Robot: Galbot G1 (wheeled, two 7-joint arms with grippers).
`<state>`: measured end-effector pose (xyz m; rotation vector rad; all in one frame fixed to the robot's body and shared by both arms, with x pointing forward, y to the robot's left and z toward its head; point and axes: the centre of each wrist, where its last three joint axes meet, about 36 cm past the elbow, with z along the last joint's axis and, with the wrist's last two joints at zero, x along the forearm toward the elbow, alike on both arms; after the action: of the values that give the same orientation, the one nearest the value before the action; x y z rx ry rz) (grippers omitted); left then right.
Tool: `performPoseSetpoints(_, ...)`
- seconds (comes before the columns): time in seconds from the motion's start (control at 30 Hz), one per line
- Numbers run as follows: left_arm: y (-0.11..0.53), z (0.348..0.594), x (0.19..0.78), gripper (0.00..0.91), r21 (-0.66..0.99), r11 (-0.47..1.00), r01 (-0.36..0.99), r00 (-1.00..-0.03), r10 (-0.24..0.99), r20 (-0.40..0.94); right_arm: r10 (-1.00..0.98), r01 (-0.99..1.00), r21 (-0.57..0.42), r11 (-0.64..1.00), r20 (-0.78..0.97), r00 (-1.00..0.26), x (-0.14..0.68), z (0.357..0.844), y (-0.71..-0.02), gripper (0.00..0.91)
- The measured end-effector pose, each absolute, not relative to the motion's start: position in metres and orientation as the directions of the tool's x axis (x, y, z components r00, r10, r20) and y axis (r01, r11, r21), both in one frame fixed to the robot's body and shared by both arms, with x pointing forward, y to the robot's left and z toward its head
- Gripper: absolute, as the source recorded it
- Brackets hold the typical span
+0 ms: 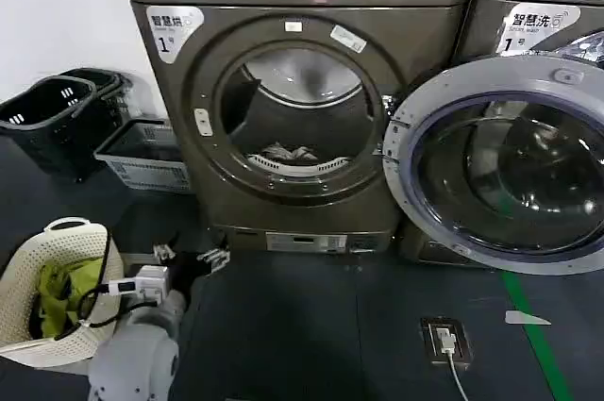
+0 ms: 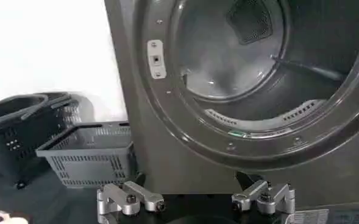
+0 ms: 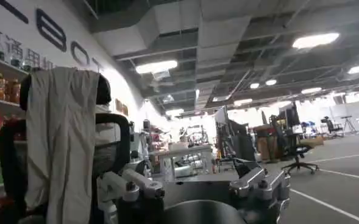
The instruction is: Grasp the clothes from the dryer.
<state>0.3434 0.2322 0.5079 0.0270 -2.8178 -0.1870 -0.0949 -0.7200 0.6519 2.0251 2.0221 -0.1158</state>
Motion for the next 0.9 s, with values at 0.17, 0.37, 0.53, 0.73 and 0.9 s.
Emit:
performPoseSetpoints(0.17,0.2313,0.5073,0.3430,0.907,0.127,0.992,0.005,-0.949,-0.035,0.312,0.969,0.990,0.137,0.014,-0.247,0.020,-0.0957,0.6501,-0.7195,0.907)
performPoseSetpoints(0.37,0.2309,0.5078,0.3433,0.907,0.126,0.992,0.006,-0.950,-0.033,0.311,0.968,0.990,0.143,0.006,-0.251,0.030,-0.0975,0.6481,-0.7211,0.907)
performPoseSetpoints(0.53,0.2301,0.5082,0.3439,0.907,0.124,0.992,0.007,-0.951,-0.032,0.309,0.965,0.989,0.145,-0.005,-0.260,0.043,-0.0995,0.6458,-0.7225,0.907)
performPoseSetpoints(0.73,0.2302,0.5085,0.3442,0.907,0.124,0.992,0.010,-0.951,-0.029,0.308,0.959,0.987,0.161,-0.024,-0.275,0.069,-0.1012,0.6464,-0.7224,0.907)
performPoseSetpoints(0.9,0.2292,0.5090,0.3451,0.907,0.126,0.992,0.018,-0.952,-0.022,0.306,0.956,0.984,0.173,-0.037,-0.280,0.085,-0.1036,0.6481,-0.7219,0.907)
